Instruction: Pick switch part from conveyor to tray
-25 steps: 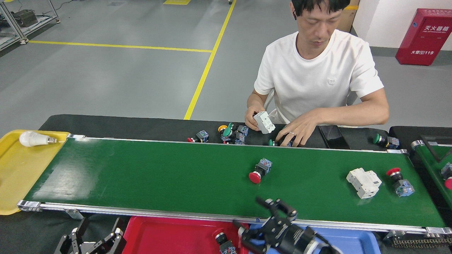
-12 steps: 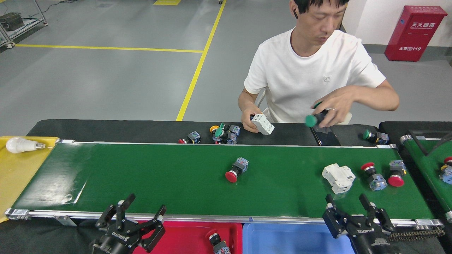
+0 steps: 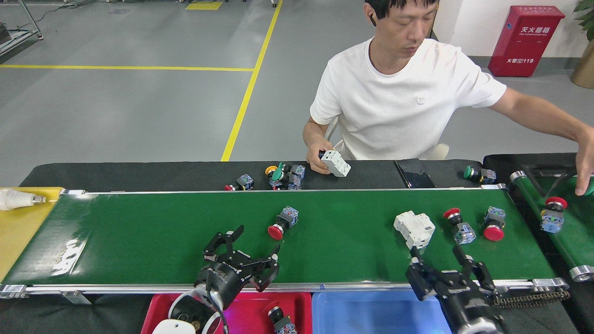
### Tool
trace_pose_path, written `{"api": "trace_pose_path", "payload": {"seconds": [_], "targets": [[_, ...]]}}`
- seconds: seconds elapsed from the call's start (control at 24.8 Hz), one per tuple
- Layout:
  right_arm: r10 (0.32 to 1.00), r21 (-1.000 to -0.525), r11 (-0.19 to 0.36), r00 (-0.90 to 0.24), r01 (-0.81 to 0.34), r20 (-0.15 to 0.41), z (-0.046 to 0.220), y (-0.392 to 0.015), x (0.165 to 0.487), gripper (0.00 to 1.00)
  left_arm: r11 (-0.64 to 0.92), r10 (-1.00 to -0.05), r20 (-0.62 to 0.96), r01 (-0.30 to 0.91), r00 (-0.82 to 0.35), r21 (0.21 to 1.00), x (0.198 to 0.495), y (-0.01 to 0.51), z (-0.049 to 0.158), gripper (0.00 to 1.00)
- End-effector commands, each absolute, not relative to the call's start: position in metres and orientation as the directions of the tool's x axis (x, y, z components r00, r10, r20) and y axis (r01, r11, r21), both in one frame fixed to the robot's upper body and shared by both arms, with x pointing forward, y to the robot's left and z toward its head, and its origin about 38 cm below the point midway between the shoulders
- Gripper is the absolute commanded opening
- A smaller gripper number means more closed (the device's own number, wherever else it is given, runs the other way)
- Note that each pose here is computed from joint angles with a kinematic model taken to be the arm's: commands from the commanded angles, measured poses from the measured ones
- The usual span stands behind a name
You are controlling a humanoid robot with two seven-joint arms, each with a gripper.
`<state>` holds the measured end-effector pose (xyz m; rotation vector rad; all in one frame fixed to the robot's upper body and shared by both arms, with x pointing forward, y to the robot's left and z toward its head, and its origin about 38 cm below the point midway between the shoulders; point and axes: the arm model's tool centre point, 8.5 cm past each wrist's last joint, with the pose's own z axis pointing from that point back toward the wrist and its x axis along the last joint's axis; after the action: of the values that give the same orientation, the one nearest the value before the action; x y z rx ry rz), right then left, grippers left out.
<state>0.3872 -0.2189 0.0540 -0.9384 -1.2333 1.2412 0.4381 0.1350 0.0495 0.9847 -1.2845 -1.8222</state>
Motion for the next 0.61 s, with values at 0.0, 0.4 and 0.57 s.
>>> {"api": "trace_pose_path", "payload": {"seconds": [0.0,0.4,0.57], "targets": [[0.986,-0.980,0.126,-0.087,-0.156,0.140,0.059,-0.211,0.402,0.98,-0.271,-0.865,-0.203,0.088,-0.460,0.959,0.452,0.133,0.061,1.00],[0.985,-0.976,0.092,-0.127,-0.197,0.118,0.056,-0.186,0.439,0.98,-0.307,-0.853,-0.198,0.156,-0.483,0.939,0.480,0.133,0.050,0.80],[0.982,-0.971,0.066,-0.158,-0.230,0.104,0.049,-0.175,0.448,0.59,-0.305,-0.853,-0.196,0.158,-0.484,0.939,0.480,0.138,0.044,0.15]]}}
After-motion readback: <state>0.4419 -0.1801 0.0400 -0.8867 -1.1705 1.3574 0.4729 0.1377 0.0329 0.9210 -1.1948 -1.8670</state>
